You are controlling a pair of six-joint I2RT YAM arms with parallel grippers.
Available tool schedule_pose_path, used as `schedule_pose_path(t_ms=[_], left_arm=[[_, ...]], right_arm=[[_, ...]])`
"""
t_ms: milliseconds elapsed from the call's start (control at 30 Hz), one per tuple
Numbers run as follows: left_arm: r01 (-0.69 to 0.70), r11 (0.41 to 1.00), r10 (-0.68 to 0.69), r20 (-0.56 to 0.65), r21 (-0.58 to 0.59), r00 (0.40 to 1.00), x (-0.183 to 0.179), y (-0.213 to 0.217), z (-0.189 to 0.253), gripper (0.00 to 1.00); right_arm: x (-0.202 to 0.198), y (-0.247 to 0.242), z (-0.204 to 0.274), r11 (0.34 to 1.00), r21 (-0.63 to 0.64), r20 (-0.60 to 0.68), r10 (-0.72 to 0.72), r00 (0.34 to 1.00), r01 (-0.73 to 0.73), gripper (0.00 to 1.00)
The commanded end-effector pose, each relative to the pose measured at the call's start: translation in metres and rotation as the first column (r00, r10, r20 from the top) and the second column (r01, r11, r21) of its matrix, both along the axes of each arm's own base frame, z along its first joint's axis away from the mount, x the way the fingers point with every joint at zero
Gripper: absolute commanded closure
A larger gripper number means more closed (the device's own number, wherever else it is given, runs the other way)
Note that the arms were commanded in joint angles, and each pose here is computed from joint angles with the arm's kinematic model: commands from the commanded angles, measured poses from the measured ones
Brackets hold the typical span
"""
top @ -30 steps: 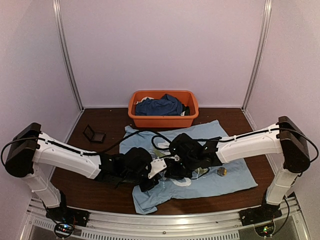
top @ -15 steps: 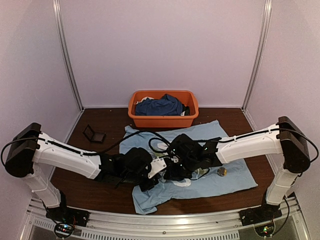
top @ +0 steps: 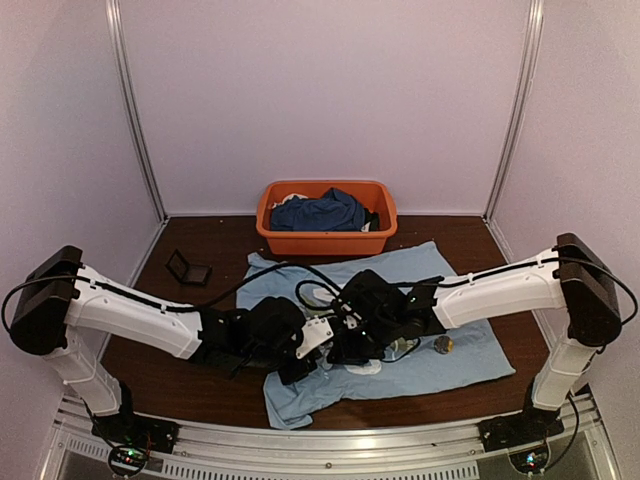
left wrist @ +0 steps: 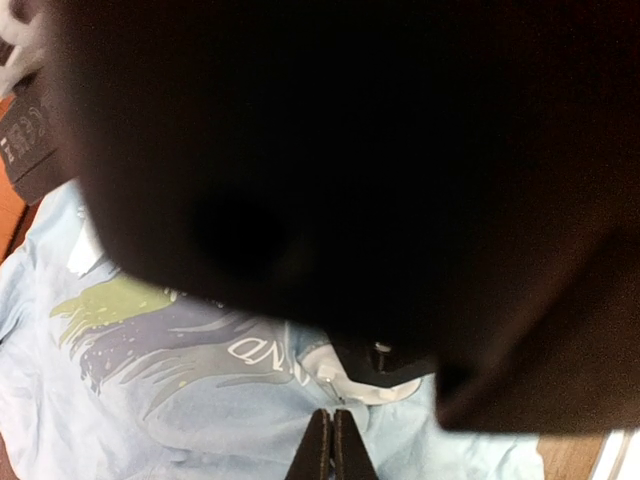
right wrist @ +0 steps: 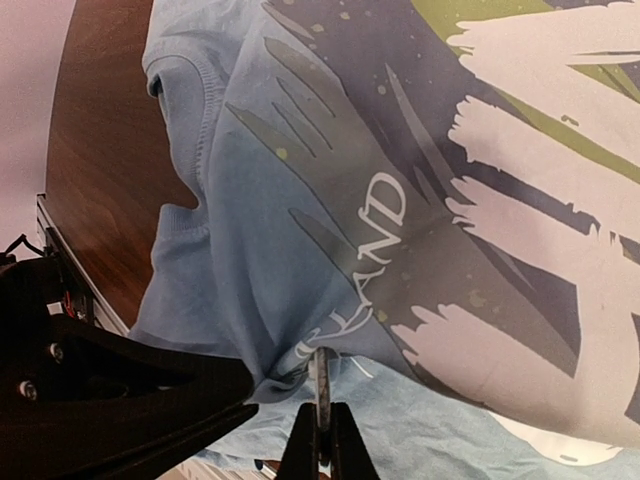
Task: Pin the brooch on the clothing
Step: Pin the brooch onto the flattened clothing.
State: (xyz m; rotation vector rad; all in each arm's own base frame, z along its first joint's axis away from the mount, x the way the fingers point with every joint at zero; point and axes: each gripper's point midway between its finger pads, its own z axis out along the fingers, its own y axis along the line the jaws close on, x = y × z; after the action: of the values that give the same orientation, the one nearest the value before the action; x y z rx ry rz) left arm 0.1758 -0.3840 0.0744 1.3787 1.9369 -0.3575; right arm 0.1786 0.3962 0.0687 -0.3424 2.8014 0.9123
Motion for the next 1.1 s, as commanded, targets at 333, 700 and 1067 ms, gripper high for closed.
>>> schedule_pose_path(t_ms=[333, 700, 1067], left_arm=[[-0.035, 0.999, 0.035, 0.024, -0.029, 0.999, 0.005, 0.001, 0.010, 0.91], [-0.035, 0.999, 0.035, -0.008, 0.016, 0.999, 0.000, 0.009, 0.002, 0.52], [-0.057, 0.993, 0.059, -0.013, 0.099, 0.998, 0.003, 0.017, -0.017, 0.90]], right_arm=[[-0.006, -0.016, -0.004, 0.999, 0.030, -0.037, 0.021, 0.999, -0.020, 1.00], [-0.002, -0.011, -0.005, 0.999, 0.045, -0.047, 0.020, 0.999, -0.018, 1.00], [-0.002, -0.011, 0.000, 0.998, 0.051, -0.045, 0.025, 0.999, -0.023, 1.00]])
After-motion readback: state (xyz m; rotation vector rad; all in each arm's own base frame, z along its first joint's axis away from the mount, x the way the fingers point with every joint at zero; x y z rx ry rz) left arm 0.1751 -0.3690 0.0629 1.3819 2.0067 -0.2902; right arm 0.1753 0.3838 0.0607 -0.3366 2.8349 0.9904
